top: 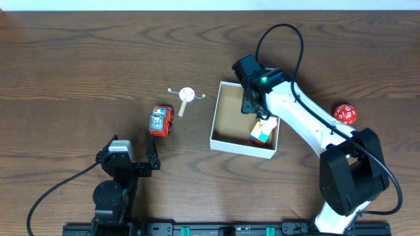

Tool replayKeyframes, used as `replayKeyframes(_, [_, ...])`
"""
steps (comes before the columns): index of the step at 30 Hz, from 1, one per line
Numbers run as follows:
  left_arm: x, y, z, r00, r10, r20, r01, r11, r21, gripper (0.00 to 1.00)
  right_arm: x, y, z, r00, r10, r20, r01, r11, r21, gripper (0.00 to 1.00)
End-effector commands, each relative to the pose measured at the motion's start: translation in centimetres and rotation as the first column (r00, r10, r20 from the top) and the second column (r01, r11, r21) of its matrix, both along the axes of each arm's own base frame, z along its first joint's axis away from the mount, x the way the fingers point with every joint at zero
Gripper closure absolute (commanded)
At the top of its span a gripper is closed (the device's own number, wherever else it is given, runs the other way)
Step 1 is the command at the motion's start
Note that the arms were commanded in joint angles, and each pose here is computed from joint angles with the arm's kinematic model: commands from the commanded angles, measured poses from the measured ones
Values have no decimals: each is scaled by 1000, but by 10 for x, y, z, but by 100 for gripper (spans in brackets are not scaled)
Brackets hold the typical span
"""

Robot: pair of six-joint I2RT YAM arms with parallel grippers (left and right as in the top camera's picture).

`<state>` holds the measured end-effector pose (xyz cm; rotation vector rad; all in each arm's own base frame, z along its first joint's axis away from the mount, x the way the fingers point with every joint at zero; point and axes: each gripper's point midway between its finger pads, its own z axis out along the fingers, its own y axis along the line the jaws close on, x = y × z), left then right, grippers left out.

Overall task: Pack container
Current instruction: 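Carry the duck with the right gripper and lower it into the box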

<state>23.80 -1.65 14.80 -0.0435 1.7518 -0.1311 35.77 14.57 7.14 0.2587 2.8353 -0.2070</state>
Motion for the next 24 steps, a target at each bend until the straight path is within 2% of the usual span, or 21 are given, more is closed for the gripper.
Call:
replayKeyframes(1, [-1, 3, -9, 1000, 11, -28, -10, 1000, 16, 2, -1, 2, -2, 1000, 4, 2, -4, 1000, -6, 29])
replayKeyframes(7, [-1, 3, -9, 1000, 11, -28, -10, 1000, 16, 2, 0, 3, -2, 1000, 6, 4, -6, 1000, -1, 22])
replayKeyframes(17, [-1, 3, -9, 1000, 11, -28, -10, 1000, 16, 2, 7, 7, 2, 997, 79, 21, -78, 997, -4, 22])
replayKeyframes(24, [-1, 3, -9, 1000, 11, -28, -10, 1000, 16, 2, 13, 12, 34, 989, 118, 85, -120, 993, 17, 23])
